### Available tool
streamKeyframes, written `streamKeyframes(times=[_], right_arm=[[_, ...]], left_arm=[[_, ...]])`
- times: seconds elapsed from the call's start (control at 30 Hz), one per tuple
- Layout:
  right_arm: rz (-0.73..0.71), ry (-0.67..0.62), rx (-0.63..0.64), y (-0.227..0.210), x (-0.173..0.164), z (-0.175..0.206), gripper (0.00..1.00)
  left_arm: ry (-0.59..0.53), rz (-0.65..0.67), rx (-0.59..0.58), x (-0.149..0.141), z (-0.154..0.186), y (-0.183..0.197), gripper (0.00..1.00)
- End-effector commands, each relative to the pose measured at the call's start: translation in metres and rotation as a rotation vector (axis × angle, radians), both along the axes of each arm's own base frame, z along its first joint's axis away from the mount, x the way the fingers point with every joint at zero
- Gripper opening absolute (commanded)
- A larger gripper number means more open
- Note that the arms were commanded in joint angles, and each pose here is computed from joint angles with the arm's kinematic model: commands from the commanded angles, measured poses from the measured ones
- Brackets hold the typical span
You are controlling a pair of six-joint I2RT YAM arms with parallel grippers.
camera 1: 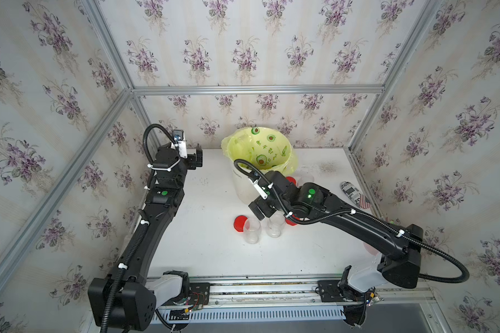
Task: Empty moldy tea leaves from jars
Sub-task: Place the jar at the center of the board, then reset both arms
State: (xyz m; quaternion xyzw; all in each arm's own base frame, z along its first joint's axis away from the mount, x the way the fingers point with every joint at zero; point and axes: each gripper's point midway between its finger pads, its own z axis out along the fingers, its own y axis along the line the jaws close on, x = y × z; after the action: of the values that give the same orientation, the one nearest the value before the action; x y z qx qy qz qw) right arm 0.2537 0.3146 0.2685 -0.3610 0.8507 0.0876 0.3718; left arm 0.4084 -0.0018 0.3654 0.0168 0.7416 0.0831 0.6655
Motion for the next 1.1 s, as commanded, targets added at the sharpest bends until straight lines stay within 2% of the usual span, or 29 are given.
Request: streamKeyframes(times=[0.0, 0.07, 0.17, 0.27, 0.4, 0.5, 0.67, 0.77, 0.93, 1.07], right_arm=[[-0.002, -0.06, 0.168, -0.007, 0.015, 0.037, 1.0], [-0.03, -0.07, 0.268, -0.028, 0.028, 0.051, 1.0], [-0.108, -0.157, 0.409, -0.07, 0.047, 0.068, 1.0], [-0.214, -0.243, 0.484, -0.114, 0.062, 0.07, 1.0], [-0.393, -0.325, 0.445, -0.175, 0.086, 0.041, 1.0], [-0.482, -0.373, 0.448, -0.209, 0.096, 0.019, 1.0], [-0.574, -0.518, 0.453, -0.245, 0.1, -0.02, 1.0], [-0.643, -0.53, 0.415, -0.266, 0.105, -0.058, 1.0], [-0.694, -0.584, 0.44, -0.296, 0.105, -0.093, 1.0], [-0.662, -0.58, 0.425, -0.299, 0.11, -0.112, 1.0]], left_arm=[[-0.059, -0.006, -0.059, -0.008, 0.001, -0.001, 1.0], [-0.05, -0.015, -0.066, -0.013, -0.009, -0.002, 1.0], [-0.032, -0.013, -0.074, -0.019, -0.023, -0.002, 1.0], [-0.027, -0.008, -0.093, -0.025, -0.035, -0.001, 1.0], [0.008, -0.029, -0.119, -0.031, -0.062, -0.005, 1.0], [0.028, 0.007, -0.139, -0.033, -0.088, 0.001, 1.0], [0.047, 0.025, -0.162, -0.035, -0.12, 0.003, 1.0], [0.076, 0.055, -0.144, -0.035, -0.138, 0.008, 1.0], [0.076, 0.034, -0.145, -0.033, -0.164, 0.004, 1.0], [0.135, 0.042, -0.132, -0.029, -0.186, 0.005, 1.0]])
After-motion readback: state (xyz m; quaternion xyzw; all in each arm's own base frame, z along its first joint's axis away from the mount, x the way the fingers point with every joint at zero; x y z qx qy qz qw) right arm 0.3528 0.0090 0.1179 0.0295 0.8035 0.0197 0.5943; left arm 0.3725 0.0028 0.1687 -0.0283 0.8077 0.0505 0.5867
